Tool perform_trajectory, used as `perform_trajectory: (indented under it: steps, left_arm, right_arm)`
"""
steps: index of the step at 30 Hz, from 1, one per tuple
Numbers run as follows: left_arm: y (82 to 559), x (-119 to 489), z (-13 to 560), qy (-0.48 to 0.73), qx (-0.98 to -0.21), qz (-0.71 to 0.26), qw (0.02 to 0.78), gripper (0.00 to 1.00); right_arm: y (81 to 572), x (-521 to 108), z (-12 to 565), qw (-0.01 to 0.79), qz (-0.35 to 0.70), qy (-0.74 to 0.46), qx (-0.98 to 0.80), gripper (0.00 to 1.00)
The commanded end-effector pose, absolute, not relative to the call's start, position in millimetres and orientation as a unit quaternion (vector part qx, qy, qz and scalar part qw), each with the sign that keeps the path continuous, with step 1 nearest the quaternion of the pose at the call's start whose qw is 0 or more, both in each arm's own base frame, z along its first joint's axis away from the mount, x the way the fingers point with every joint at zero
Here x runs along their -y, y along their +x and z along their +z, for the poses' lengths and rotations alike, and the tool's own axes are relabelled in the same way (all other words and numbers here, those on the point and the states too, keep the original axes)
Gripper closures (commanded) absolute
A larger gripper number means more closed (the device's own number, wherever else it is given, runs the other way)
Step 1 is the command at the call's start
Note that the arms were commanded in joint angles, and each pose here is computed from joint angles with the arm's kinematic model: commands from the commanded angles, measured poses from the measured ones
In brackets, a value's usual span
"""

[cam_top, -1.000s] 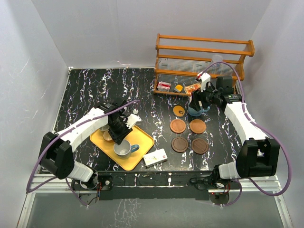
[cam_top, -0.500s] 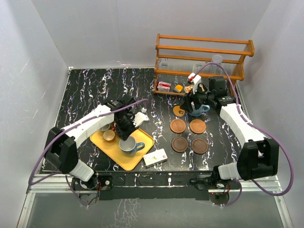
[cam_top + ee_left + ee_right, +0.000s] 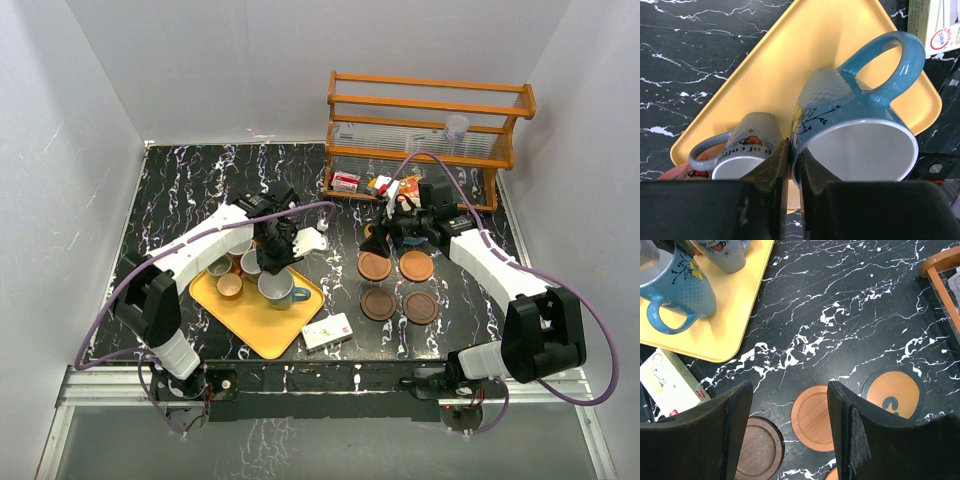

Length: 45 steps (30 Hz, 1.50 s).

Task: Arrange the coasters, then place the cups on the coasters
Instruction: Pick up the cup from the tray.

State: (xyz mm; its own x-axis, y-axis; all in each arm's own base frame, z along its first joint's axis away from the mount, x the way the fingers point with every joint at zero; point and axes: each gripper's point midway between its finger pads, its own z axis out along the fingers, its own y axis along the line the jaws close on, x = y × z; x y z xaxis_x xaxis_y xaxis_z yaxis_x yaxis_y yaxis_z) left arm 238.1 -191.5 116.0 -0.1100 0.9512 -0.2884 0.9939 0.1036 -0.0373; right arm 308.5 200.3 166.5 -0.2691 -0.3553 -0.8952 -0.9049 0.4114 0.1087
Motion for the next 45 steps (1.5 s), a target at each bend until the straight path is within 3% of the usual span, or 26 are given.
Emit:
perform_trajectory:
  steps: [1,20,35,40,45]
  left_arm:
    - [240.4,198.7,126.2,0.7,-0.697,-0.114,0.103,1.0]
    - [249.3,225.4,112.8,0.719,-0.68,-0.115,0.087,1.0]
    - [254.4,214.9,127.6,0.626,-0.76,-0.104,0.143,0.41]
    - [244.7,200.9,125.4,0.561,-0.808,-0.13,0.124,0.36]
    - [235.4,196.8,115.9,0.526,-0.833,-0.136,0.105,0.45]
  right_arm:
    - [313.5,-204.0,187.1,0.463,0.318,-0.444,-0.697,0.41]
    - [314.0,-195.7,180.5,0.469,0.292,-0.443,-0.706,0.41]
    - [310.6,-199.9,177.4,0.462,0.309,-0.439,-0.706,0.41]
    - [311.3,-199.7,173.4,0.46,0.305,-0.439,-0.709,0.41]
    - [311.4,-200.4,170.5,0.456,0.308,-0.438,-0.711,0.41]
